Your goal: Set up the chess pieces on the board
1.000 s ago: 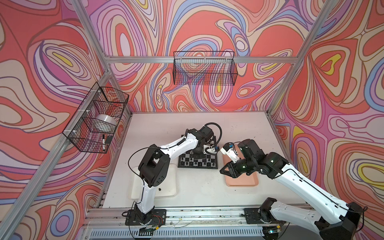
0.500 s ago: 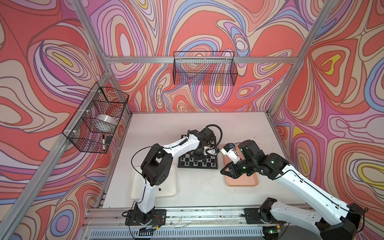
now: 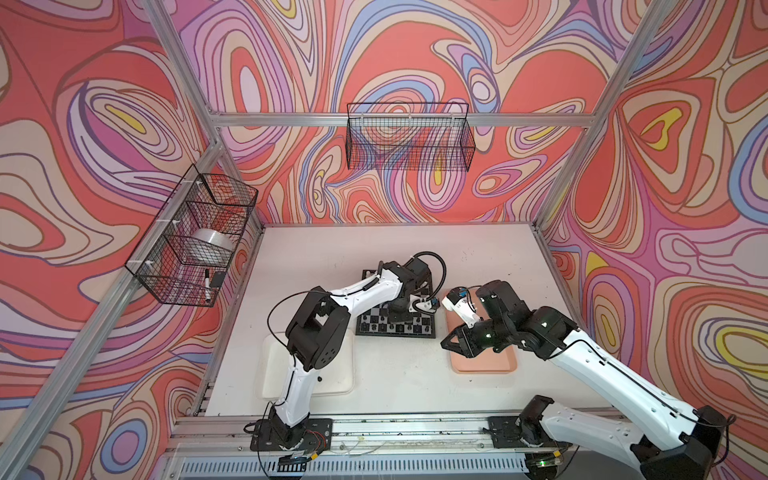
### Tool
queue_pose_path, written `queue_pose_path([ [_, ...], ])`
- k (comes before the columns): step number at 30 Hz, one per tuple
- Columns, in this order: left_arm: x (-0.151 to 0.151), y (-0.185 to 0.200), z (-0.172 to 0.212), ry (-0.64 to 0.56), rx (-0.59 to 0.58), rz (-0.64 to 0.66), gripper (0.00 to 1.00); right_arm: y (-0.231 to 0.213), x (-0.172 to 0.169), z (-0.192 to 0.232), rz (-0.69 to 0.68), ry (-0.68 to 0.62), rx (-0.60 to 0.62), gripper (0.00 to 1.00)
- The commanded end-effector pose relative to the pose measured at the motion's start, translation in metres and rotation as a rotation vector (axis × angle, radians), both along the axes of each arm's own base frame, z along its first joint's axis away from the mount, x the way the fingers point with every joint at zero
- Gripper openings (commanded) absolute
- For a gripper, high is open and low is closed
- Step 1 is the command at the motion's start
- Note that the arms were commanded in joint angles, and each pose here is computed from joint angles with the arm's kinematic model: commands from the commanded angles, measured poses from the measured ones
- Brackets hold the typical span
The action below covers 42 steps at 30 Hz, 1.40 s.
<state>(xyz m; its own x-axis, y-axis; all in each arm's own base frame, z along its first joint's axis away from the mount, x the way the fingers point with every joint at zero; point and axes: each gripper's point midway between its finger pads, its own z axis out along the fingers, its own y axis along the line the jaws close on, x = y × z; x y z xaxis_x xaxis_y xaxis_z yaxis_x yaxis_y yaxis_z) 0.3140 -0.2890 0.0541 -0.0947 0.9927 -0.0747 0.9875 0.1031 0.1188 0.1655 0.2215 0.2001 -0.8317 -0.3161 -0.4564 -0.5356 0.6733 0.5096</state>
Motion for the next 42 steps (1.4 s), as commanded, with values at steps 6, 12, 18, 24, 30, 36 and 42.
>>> queue_pose_path([
  [6, -0.004, 0.0, -0.007, 0.023, 0.022, -0.017, 0.11, -0.003, -0.002, -0.005, -0.003, -0.001, -0.013, 0.18],
  [12, -0.004, 0.0, -0.006, 0.022, 0.021, -0.018, 0.15, -0.003, -0.003, -0.005, -0.002, -0.001, -0.014, 0.18],
  [18, -0.003, -0.001, -0.002, 0.017, 0.015, -0.017, 0.17, -0.003, -0.003, -0.006, -0.004, 0.0, -0.016, 0.19],
  [24, -0.003, 0.0, -0.001, 0.016, 0.015, -0.017, 0.19, -0.003, -0.002, -0.006, -0.005, -0.002, -0.016, 0.19],
  [30, -0.002, -0.001, 0.002, 0.009, 0.01, -0.018, 0.21, -0.004, -0.003, -0.006, -0.004, -0.002, -0.016, 0.18],
  [36, -0.001, -0.002, 0.007, 0.001, 0.006, -0.019, 0.23, -0.004, -0.002, -0.007, -0.007, 0.0, -0.02, 0.18],
  [42, 0.0, -0.002, 0.008, 0.004, 0.006, -0.019, 0.23, -0.004, -0.002, -0.006, -0.007, -0.003, -0.017, 0.18],
])
